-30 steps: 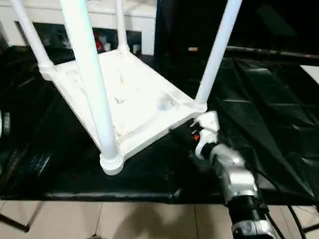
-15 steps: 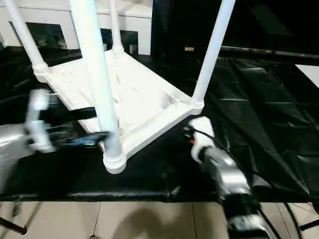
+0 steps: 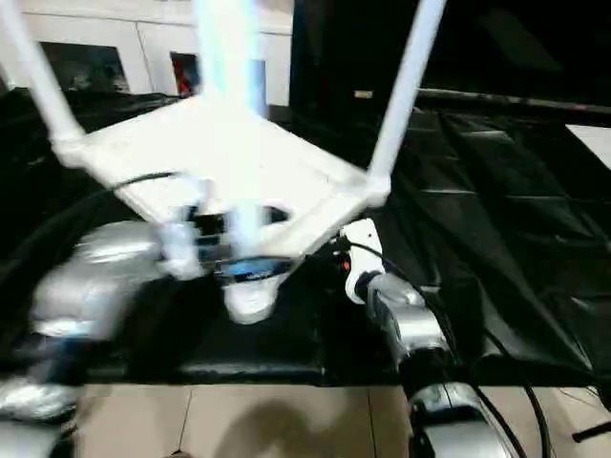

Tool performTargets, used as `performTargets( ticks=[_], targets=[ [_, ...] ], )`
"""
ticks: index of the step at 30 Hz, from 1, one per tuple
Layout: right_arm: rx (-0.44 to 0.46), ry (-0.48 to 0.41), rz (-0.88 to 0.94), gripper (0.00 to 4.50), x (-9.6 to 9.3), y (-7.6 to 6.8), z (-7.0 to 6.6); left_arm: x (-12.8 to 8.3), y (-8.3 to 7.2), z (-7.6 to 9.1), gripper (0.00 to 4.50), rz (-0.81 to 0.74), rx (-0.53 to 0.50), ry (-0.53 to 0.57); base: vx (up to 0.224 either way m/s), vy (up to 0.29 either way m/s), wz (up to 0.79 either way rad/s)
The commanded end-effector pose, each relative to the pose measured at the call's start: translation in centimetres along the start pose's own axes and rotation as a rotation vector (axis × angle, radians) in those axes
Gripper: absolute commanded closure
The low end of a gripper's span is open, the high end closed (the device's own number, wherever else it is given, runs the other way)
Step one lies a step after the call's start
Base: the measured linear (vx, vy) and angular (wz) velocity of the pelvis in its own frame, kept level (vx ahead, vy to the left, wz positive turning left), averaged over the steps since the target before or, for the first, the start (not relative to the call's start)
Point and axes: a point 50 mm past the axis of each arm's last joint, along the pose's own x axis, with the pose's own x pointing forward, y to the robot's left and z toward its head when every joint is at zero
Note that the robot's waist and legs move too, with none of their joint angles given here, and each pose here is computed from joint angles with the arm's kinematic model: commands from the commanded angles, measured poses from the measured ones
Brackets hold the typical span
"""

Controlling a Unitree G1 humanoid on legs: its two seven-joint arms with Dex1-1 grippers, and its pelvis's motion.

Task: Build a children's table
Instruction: Rotate table base

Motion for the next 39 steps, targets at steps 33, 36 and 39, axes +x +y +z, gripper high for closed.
performTargets(
  ticks=[33, 36, 39],
  targets=[
    [-0.065, -0.038, 0.152, 0.66, 0.3, 0.4, 1.5, 4.8, -3.4, 0.4, 0.05, -0.305, 0.021, -0.004, 0.0, 0.0, 0.0],
    [-0.063, -0.044, 0.121, 0.66, -0.1, -0.5, 1.7, 4.1, -3.8, 0.7, 0.05, -0.333, 0.002, 0.001, 0.0, 0.0, 0.0],
    [-0.068, -0.055, 0.071, 0.66, -0.4, -1.6, 2.1, 4.5, -4.1, 0.6, 0.05, -0.308, 0.033, 0.01, 0.0, 0.0, 0.0]
  ],
)
